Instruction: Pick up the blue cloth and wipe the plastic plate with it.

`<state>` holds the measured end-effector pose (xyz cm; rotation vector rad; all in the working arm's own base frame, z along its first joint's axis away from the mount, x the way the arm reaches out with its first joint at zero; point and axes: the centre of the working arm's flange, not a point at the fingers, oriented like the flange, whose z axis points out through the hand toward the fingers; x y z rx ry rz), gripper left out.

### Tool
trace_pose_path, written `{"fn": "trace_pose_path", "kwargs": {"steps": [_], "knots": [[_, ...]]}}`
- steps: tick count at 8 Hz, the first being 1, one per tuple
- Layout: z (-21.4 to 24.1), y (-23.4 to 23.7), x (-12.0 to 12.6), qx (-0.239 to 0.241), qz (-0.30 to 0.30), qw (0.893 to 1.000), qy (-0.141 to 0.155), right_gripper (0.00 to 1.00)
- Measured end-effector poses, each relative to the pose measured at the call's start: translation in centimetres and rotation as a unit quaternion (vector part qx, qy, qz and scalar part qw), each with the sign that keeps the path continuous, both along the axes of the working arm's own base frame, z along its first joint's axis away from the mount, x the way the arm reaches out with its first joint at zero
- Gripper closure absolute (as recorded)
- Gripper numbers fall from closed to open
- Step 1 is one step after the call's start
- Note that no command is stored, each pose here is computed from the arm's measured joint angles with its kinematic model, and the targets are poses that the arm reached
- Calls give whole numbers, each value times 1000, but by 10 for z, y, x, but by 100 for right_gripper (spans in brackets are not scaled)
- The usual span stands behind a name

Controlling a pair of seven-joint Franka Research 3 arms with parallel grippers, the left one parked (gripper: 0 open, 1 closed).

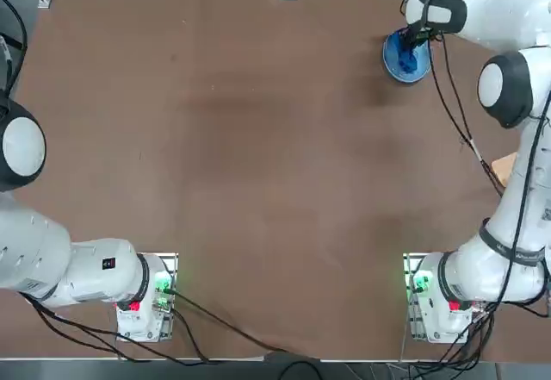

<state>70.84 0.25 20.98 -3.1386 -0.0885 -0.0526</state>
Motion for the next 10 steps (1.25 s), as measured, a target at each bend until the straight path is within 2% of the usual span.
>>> {"fn": "trace_pose_path", "kwargs": {"steps": [2,5,8,10], "knots": [[-2,-35,-1,-14,7,1000,3,94],[-4,-40,-9,-17,10,1000,16,94],[-6,-11,-32,-17,8,996,91,94],[-6,23,-36,-22,-4,995,98,94]]}}
